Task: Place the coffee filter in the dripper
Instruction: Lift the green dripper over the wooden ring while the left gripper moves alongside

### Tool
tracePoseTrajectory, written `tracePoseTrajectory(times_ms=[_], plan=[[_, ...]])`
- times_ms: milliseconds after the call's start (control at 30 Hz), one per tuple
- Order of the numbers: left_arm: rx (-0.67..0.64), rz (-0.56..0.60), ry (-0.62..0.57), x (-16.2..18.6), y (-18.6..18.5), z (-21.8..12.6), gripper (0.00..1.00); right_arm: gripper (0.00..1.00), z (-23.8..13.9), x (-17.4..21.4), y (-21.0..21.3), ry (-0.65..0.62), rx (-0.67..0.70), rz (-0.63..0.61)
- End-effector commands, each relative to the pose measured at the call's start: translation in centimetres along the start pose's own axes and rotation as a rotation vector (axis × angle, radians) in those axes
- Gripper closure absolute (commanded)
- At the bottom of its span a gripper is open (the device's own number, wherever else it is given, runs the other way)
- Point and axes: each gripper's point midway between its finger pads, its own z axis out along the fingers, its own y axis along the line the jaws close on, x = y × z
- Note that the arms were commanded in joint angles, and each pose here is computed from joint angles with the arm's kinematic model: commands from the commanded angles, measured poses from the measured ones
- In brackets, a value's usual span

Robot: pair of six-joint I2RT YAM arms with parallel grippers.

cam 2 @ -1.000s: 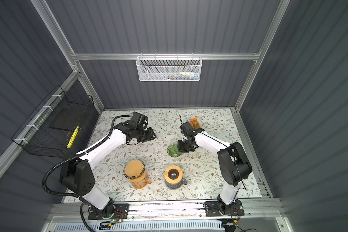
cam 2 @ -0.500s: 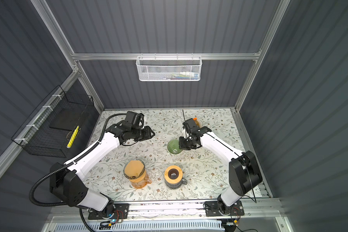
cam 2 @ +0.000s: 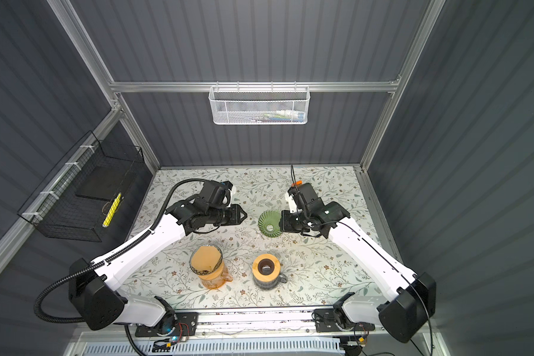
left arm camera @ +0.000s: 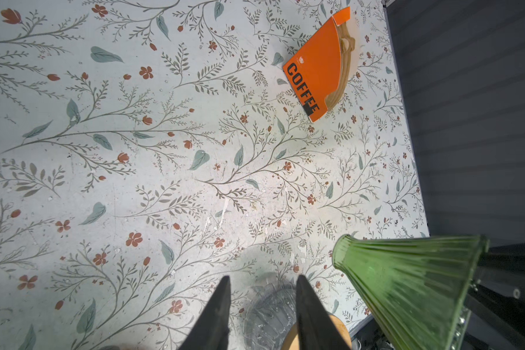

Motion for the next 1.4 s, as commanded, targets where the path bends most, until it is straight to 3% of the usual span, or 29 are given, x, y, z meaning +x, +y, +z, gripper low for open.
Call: tracePoseTrajectory(times_ms=[0,200,500,833,1367], plan=[[-0.008,0.007,-0.027,0.2,-0.2,-1.2,0.63,1.0,-1.2,1.9,-0.4,0.025,0.048,-0.004],[0.01,0.024,-0.017,0.9,-1.1,-1.9,0.64,1.0,-2.5,4.5,0.6,0.041,0.029,-0.016],[0.032,0.056,0.067,3.8,-2.2,-1.8,0.65,1.0,-1.7,7.6,1.0,0.149,0.049,-0.059],[0.036,0.039,0.172,7.0,-1.9,-2.8,0.66,1.0,0.1,9.3,1.9,0.237,0.036,-0.077],[0.08,0.056,0.212,9.6,-1.6,-4.5,0.66,1.0,1.5,11.3,2.0,0.299,0.051,-0.084]])
